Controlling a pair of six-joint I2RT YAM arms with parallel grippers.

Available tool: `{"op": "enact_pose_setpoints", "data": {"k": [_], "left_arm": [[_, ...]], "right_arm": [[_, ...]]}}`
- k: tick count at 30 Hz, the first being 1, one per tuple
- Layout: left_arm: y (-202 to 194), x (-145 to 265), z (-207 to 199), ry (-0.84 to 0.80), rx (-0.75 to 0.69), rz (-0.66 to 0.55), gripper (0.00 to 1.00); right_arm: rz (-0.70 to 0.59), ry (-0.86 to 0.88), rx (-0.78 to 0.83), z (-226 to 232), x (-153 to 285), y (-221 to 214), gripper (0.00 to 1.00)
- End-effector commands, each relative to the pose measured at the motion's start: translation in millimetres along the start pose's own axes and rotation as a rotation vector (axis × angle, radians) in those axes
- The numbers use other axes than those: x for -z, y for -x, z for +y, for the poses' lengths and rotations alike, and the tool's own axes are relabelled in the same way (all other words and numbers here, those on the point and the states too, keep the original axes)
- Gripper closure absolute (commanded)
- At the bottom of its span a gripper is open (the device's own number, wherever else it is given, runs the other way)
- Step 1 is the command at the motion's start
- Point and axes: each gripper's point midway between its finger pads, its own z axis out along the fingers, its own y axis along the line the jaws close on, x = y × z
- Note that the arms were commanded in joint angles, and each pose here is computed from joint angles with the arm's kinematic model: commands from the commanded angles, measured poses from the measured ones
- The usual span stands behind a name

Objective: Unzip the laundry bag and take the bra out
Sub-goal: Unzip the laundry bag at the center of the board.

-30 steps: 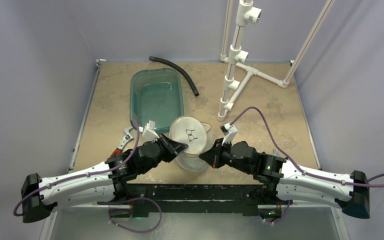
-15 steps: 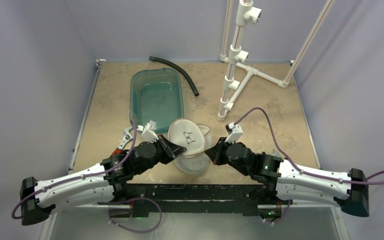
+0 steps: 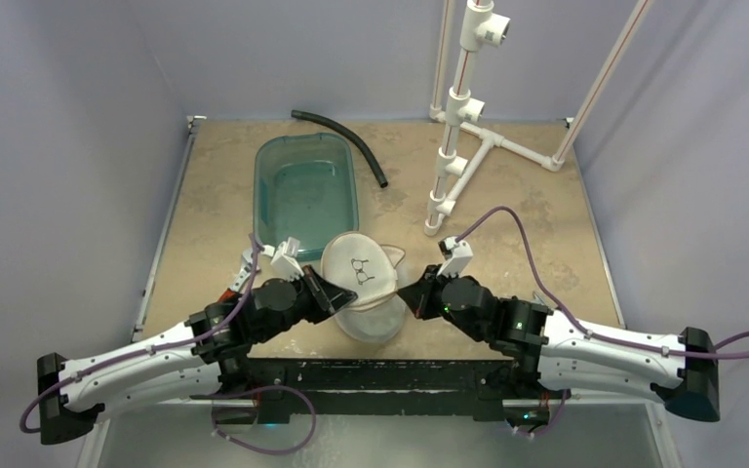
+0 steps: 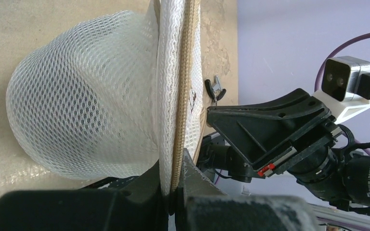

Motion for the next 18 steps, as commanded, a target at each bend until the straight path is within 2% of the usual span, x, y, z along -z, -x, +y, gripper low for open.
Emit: {"op": "enact_pose_setpoints", "data": {"k": [1, 3, 4, 6, 9, 15, 18], "left_arm": [[10, 12, -22, -0.064, -0.026, -0.013, 1.0], [13, 14, -25, -0.078, -0.031, -0.025, 1.0], [15, 14, -26, -0.082, -0.034, -0.032, 1.0], [16, 15, -28, -0.091, -0.049, -0.04, 1.0], [15, 17, -23, -0.085, -0.098, -0.031, 1.0], [12, 30, -28, -0.2, -0.149, -0.026, 1.0], [16, 34, -23, -0.197, -0.175, -0.048, 1.0]], "right_arm": [[-0.029, 0.089, 0.065, 19, 9, 18, 0.85], [-0.032, 0.113, 0.073, 26, 15, 25, 0.61], [-0.021, 0.121, 0.073, 28, 19, 26, 0.54], [-0.011, 0.146, 0.053, 33, 29, 30, 0.46], [-0.036, 0.153, 0.018, 35, 38, 40, 0.42], [-0.026, 0.142, -0.025, 36, 35, 38, 0.41], [-0.032, 0.168, -0.059, 39, 34, 36, 0.41]]}}
